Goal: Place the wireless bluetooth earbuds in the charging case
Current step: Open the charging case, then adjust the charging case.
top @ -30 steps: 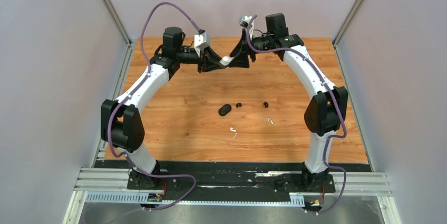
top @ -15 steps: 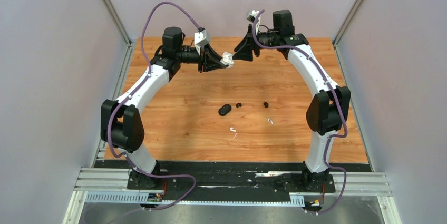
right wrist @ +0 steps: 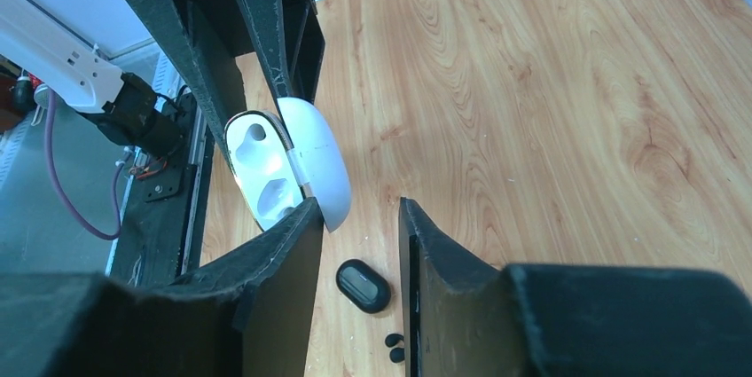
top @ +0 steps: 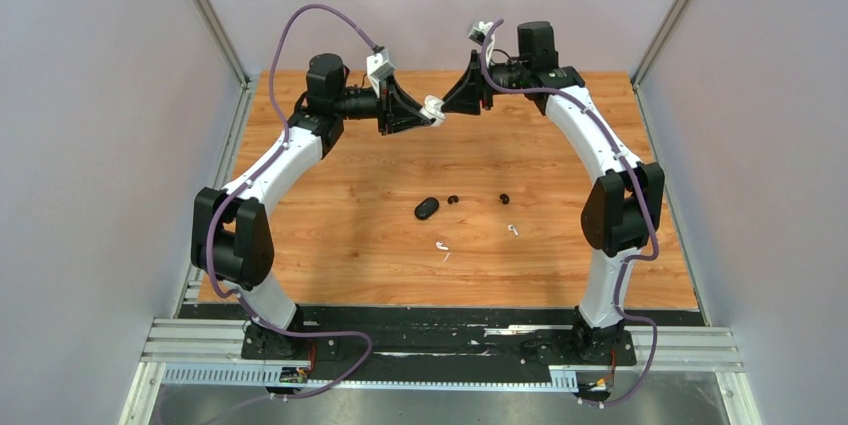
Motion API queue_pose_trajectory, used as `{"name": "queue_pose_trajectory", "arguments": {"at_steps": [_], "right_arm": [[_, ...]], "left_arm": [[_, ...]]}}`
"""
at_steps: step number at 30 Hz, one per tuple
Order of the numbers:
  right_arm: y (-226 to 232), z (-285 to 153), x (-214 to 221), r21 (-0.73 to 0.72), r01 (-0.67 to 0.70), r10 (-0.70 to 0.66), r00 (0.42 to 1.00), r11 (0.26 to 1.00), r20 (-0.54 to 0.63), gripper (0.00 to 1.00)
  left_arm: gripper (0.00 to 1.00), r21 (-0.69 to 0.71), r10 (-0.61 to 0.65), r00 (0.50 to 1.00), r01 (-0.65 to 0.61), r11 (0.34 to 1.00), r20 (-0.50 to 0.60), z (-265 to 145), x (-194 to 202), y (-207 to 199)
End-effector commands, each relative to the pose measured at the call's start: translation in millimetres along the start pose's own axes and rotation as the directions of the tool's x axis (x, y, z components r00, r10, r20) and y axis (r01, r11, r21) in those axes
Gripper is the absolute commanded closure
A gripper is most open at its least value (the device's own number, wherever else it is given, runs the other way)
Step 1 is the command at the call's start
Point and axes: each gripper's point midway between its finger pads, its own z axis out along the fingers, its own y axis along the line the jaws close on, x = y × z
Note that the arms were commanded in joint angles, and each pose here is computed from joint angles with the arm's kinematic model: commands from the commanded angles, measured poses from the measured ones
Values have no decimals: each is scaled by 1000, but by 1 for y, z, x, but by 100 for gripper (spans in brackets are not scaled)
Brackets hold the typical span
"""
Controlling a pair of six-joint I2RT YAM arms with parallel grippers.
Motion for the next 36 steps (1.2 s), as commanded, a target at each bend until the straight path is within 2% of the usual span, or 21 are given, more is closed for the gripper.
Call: {"name": "queue_pose_trajectory", "arguments": {"at_steps": [1, 9, 14, 19, 20, 21, 22, 23, 24, 25, 26, 27, 29, 30, 31, 33, 36], "right_arm": [[14, 2, -16, -36, 47, -46, 999, 998, 29, 65], [28, 10, -14, -114, 17, -13, 999, 993, 31, 66], [30, 11, -11, -130, 3, 0, 1000, 991, 27, 88], [28, 9, -9, -86, 25, -23, 999, 996, 23, 100], [25, 9, -8, -62, 38, -37, 999, 997, 19, 100], [23, 7, -8, -37, 69, -68, 998, 997, 14, 100], [20, 5, -7, -14, 108, -108, 994, 994, 1, 100], [18, 3, -7, 13, 158, -158, 987, 987, -17, 100], [15, 1, -6, 34, 215, -213, 976, 976, -39, 100], [12, -2, -6, 54, 268, -265, 962, 962, -61, 100], [8, -5, -4, 72, 328, -321, 943, 942, -86, 100], [4, -9, -2, 83, 406, -397, 911, 910, -111, 100], [0, -14, 4, 94, 518, -501, 851, 850, -158, 100], [-2, -16, 8, 93, 569, -548, 817, 817, -182, 100], [-2, -15, 12, 86, 610, -586, 785, 788, -203, 100], [-3, -14, 19, 66, 668, -640, 733, 741, -231, 100], [0, -8, 24, 39, 709, -681, 689, 704, -246, 100]], "left_arm": [[100, 10, 77, 996, -77, 997, 44, -1, -22, -7], [100, 7, 80, 996, -80, 997, 35, -1, -16, -5], [100, -5, 79, 996, -79, 997, 35, -1, -14, -3], [100, -58, 51, 998, -49, 997, 32, -1, -10, 7], [97, -73, 36, 999, -34, 997, 30, -1, -10, 9], [90, -107, 5, 1000, -3, 994, 19, -2, -10, 14], [67, -131, -13, 1000, 13, 991, 1, -3, -8, 18], [50, -177, -77, 996, 69, 982, -39, -6, -5, 23], [43, -189, -75, 995, 61, 980, -69, -9, -2, 25], [30, -198, -133, 985, 109, 974, -110, -14, 2, 22], [26, -194, -126, 983, 99, 976, -130, -17, 1, 22], [22, -181, -181, 972, 152, 972, -151, -24, 2, 18], [20, -157, -257, 952, 232, 960, -165, -33, 1, 16], [19, -146, -346, 919, 322, 935, -191, -38, 9, 7], [20, -150, -362, 913, 338, 929, -188, -41, 6, 17], [20, -140, -435, 876, 414, 900, -207, -43, 9, 23], [20, -118, -552, 803, 540, 834, -227, -38, 14, 29]]}}
